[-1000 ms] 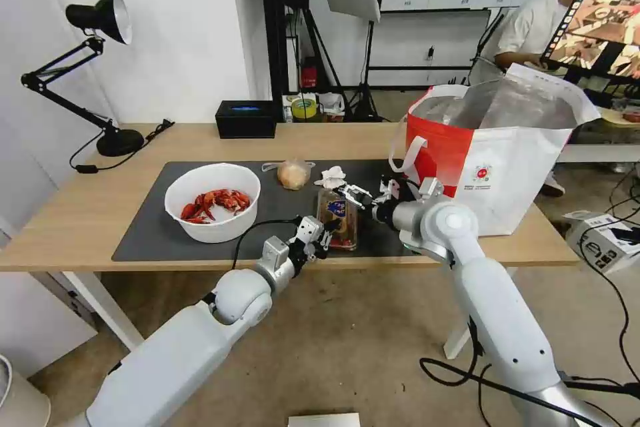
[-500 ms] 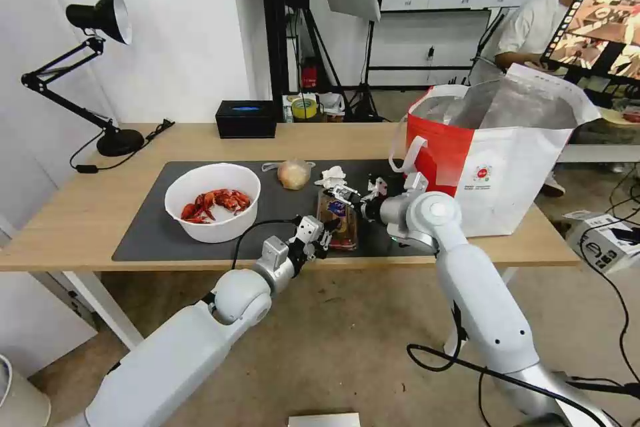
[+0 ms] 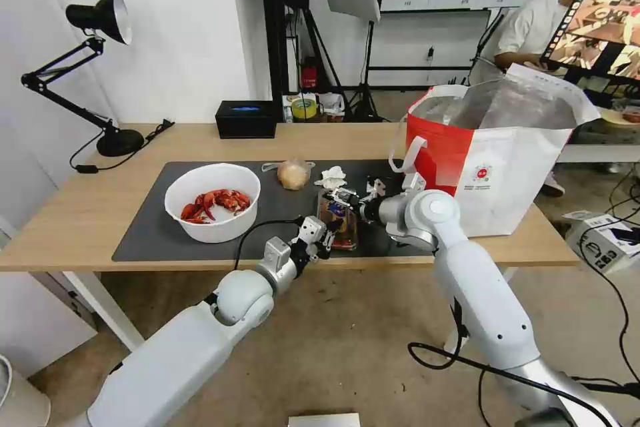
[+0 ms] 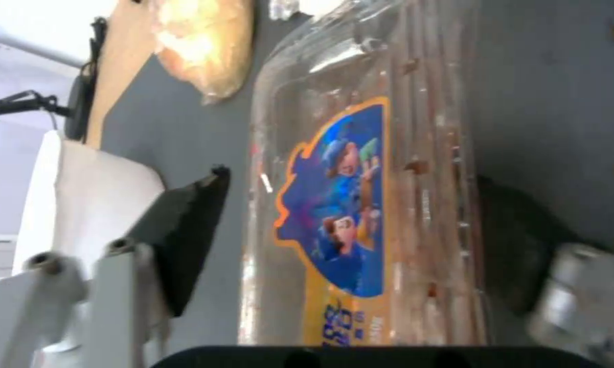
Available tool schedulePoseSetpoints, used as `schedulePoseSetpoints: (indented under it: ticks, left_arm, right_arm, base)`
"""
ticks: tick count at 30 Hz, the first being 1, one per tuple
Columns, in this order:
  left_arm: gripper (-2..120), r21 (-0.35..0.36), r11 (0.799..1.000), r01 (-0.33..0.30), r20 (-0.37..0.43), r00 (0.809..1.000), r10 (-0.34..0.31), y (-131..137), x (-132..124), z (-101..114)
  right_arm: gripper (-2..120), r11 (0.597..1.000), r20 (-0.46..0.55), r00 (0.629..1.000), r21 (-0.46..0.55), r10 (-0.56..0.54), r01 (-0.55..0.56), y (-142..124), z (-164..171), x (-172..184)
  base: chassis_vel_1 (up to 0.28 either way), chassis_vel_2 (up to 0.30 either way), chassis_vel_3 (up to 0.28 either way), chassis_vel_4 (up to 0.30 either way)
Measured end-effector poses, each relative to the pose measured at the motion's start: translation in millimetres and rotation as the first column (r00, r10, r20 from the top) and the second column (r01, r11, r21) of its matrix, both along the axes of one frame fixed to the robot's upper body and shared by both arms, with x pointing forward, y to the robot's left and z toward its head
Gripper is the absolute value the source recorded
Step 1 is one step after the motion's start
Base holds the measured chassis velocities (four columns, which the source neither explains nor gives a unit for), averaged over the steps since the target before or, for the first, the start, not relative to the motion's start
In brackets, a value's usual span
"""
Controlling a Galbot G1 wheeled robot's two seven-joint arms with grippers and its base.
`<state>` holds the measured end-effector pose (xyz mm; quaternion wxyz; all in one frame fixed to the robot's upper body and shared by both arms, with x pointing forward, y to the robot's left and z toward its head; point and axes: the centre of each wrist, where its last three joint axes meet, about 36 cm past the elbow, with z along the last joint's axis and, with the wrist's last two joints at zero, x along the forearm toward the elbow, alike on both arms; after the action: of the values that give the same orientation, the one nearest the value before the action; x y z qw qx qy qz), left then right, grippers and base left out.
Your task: Pick up the trash from the table and place it into the takeout bag.
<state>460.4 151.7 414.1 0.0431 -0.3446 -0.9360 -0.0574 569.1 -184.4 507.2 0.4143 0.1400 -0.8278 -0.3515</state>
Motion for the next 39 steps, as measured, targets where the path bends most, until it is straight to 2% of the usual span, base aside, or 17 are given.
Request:
schedulePoseSetpoints:
  ticks: [1, 2, 3, 6, 7, 10, 11, 14, 15, 16, 21, 30, 34, 37, 38, 39]
  left_arm:
    - [0, -0.007, 1.000, -0.001, -0.002, 1.000, 0.001, 0, 0, 1]
    - [0, -0.014, 1.000, -0.003, -0.002, 1.000, 0.003, -1, -1, 3]
    - [0, -0.014, 1.000, -0.003, -0.002, 1.000, 0.003, -1, -1, 3]
    - [0, -0.015, 1.000, -0.005, -0.001, 1.000, 0.005, 1, -2, 4]
    - [0, -0.015, 1.000, -0.005, -0.001, 1.000, 0.005, 1, -2, 4]
    - [0, -0.011, 1.000, -0.009, 0.003, 1.000, 0.009, 5, -3, 6]
    - [0, -0.011, 1.000, -0.009, 0.003, 1.000, 0.009, 5, -3, 6]
    - [0, -0.013, 1.000, -0.019, 0.005, 1.000, 0.019, 11, -4, 7]
    - [0, -0.013, 1.000, -0.019, 0.005, 1.000, 0.019, 11, -4, 7]
    - [0, -0.013, 1.000, -0.024, 0.005, 1.000, 0.024, 14, -4, 7]
    - [0, -0.024, 0.999, -0.029, 0.002, 1.000, 0.029, 27, -17, 6]
    - [0, -0.061, 0.993, -0.098, 0.000, 0.995, 0.098, 56, -45, 8]
    - [2, -0.072, 0.990, -0.125, 0.010, 0.992, 0.126, 69, -58, 14]
    - [15, -0.084, 0.986, -0.141, 0.013, 0.990, 0.142, 74, -73, 13]
    - [15, -0.084, 0.986, -0.141, 0.013, 0.990, 0.142, 74, -73, 13]
    - [20, -0.091, 0.984, -0.152, 0.009, 0.988, 0.154, 74, -81, 11]
  right_arm:
    - [72, 1.000, -0.003, 1.000, -0.002, -0.002, 0.002, 0, 0, 0]
    - [65, 1.000, -0.008, 1.000, -0.004, -0.004, 0.004, 0, -1, 0]
    - [65, 1.000, -0.008, 1.000, -0.004, -0.004, 0.004, 0, -1, 0]
    - [52, 1.000, -0.013, 1.000, -0.009, -0.006, 0.006, -1, -2, 1]
    - [52, 1.000, -0.013, 1.000, -0.009, -0.006, 0.006, -1, -2, 1]
    - [37, 1.000, -0.015, 1.000, -0.007, -0.007, 0.007, -2, -2, 1]
    - [37, 1.000, -0.015, 1.000, -0.007, -0.007, 0.007, -2, -2, 1]
    - [22, 1.000, -0.012, 1.000, -0.002, -0.012, 0.012, -6, -1, 2]
    - [22, 1.000, -0.012, 1.000, -0.002, -0.012, 0.012, -6, -1, 2]
    - [17, 1.000, -0.011, 1.000, 0.002, -0.013, 0.013, -7, -2, 1]
    - [0, 1.000, 0.008, 1.000, 0.026, -0.016, 0.016, -15, -2, -1]
    - [0, 0.998, 0.078, 0.997, 0.057, -0.030, 0.025, -33, 12, -4]
    - [0, 0.997, 0.158, 0.987, 0.069, -0.027, 0.016, -40, 25, -10]
    - [0, 0.997, 0.259, 0.966, 0.078, -0.028, 0.009, -43, 44, -21]
    - [0, 0.997, 0.259, 0.966, 0.078, -0.028, 0.009, -43, 44, -21]
    - [0, 0.996, 0.315, 0.948, 0.090, -0.032, 0.004, -45, 55, -26]
  base:
    - [0.000, 0.000, 0.000, 0.000]
    - [0.000, 0.000, 0.000, 0.000]
    - [0.000, 0.000, 0.000, 0.000]
    - [0.000, 0.000, 0.000, 0.000]
    - [0.000, 0.000, 0.000, 0.000]
    - [0.000, 0.000, 0.000, 0.000]
    - [0.000, 0.000, 0.000, 0.000]
    - [0.000, 0.000, 0.000, 0.000]
    - [0.000, 0.000, 0.000, 0.000]
    - [0.000, 0.000, 0.000, 0.000]
    - [0.000, 0.000, 0.000, 0.000]
    - [0.000, 0.000, 0.000, 0.000]
    - [0.000, 0.000, 0.000, 0.000]
    - [0.000, 0.000, 0.000, 0.000]
    - [0.000, 0.000, 0.000, 0.000]
    - [0.000, 0.000, 0.000, 0.000]
